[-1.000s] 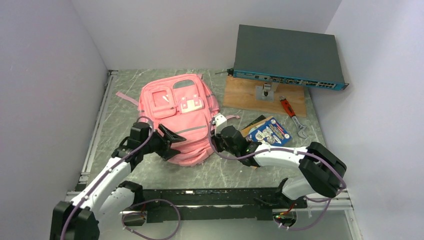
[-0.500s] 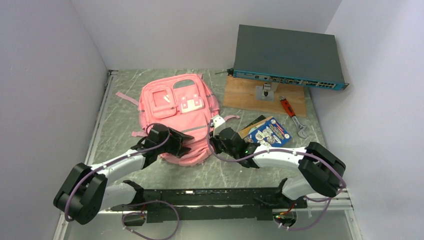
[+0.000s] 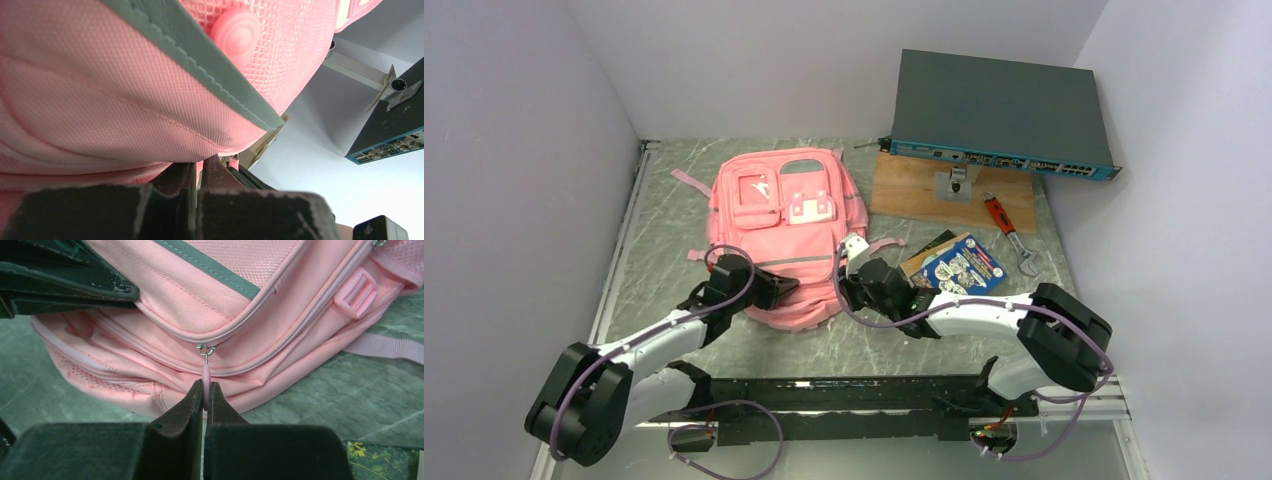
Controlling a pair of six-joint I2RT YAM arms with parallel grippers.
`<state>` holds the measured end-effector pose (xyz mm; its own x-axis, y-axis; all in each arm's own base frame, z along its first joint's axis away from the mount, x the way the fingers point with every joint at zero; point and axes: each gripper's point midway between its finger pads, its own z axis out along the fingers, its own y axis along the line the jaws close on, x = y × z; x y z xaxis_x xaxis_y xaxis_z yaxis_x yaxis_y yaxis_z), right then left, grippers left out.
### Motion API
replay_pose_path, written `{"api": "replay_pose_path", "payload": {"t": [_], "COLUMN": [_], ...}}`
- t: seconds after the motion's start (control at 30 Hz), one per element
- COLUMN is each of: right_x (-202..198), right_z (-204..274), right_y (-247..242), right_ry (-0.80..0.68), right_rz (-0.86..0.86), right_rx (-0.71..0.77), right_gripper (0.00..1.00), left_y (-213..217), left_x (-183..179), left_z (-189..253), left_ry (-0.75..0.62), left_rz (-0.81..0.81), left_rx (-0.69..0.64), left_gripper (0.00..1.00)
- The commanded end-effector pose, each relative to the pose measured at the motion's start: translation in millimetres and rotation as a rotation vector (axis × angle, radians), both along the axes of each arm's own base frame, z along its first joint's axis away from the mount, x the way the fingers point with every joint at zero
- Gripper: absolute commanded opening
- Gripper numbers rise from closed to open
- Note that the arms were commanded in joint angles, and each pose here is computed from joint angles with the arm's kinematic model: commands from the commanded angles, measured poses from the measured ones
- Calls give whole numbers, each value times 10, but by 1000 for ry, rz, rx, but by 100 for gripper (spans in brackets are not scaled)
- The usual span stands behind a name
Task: Pack the student bag
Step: Zip the student bag at the center of the board.
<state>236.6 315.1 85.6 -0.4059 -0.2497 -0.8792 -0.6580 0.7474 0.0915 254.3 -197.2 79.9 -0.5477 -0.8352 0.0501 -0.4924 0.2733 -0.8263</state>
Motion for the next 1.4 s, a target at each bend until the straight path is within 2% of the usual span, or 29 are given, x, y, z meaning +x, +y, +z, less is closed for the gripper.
{"api": "replay_pose_path", "payload": {"t": [0.0,0.33,0.57,0.8,0.93,1.0,1.1,1.17,1.23,1.37], "right_x": [56,311,676,935,868,784,629,522,429,252], "right_z": [83,16,41,59,65,51,55,59,87,218], "right_y": [20,-168,-305,-260,-238,-254,-299,-349,-397,-390], "right_ry": [-38,-93,-111,-101,-53,-11,43,77,100,144], "right_rz": [-5,-145,-248,-268,-257,-257,-250,-250,-247,-218], "right_rx": [-3,-98,-117,-138,-124,-107,-71,-51,-33,53], "right_gripper": [0,0,0,0,1,14,40,53,63,74], "left_y": [438,538,435,170,39,-8,-46,-69,-94,-146], "left_x": [50,-83,-189,-155,-98,-59,-38,-31,-20,-6], "left_z": [-219,-179,-246,-64,182,328,495,612,737,960], "left_ry": [-1,-15,3,-48,-113,-146,-180,-205,-232,-274], "left_rz": [74,28,-44,-187,-268,-300,-331,-345,-357,-381], "left_rx": [192,210,159,76,48,44,43,36,24,-5], "left_gripper": [0,0,0,0,0,0,0,0,0,0]}}
